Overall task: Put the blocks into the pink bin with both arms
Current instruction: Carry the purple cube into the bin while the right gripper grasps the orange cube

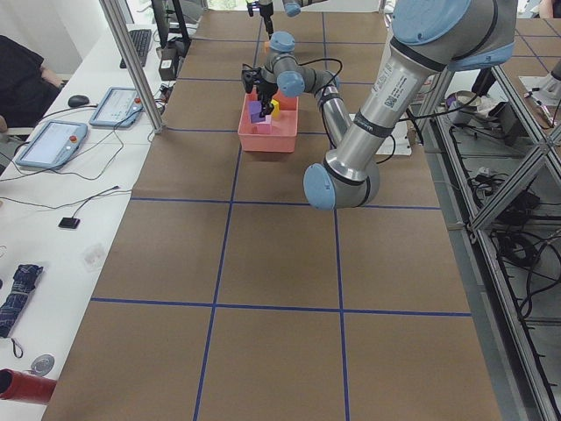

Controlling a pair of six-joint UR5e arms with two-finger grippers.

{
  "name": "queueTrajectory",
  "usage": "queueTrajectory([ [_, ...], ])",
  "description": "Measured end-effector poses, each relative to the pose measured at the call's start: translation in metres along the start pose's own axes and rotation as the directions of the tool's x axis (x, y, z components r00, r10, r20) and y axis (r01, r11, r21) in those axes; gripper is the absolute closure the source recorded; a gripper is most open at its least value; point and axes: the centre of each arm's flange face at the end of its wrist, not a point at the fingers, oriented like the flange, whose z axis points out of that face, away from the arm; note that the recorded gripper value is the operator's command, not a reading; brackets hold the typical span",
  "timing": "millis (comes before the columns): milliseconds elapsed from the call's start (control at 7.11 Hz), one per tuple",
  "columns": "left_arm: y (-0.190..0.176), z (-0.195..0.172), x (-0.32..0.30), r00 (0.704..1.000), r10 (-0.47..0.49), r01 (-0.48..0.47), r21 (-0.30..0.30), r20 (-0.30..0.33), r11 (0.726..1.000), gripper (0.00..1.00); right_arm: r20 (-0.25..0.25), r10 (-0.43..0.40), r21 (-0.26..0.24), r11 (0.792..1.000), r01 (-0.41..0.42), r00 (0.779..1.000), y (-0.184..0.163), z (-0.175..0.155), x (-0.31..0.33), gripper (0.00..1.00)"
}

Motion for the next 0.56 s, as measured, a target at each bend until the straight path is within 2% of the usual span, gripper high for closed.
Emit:
queueTrajectory([
  [563, 0.014, 0.009, 0.003, 1.000, 0.010, -0.010, 0.007, 0.007, 1.000, 1.00, 0.000, -0.029, -0.052, 0.998, 0.029, 1.000, -0.009, 0.030, -0.014, 0.00],
])
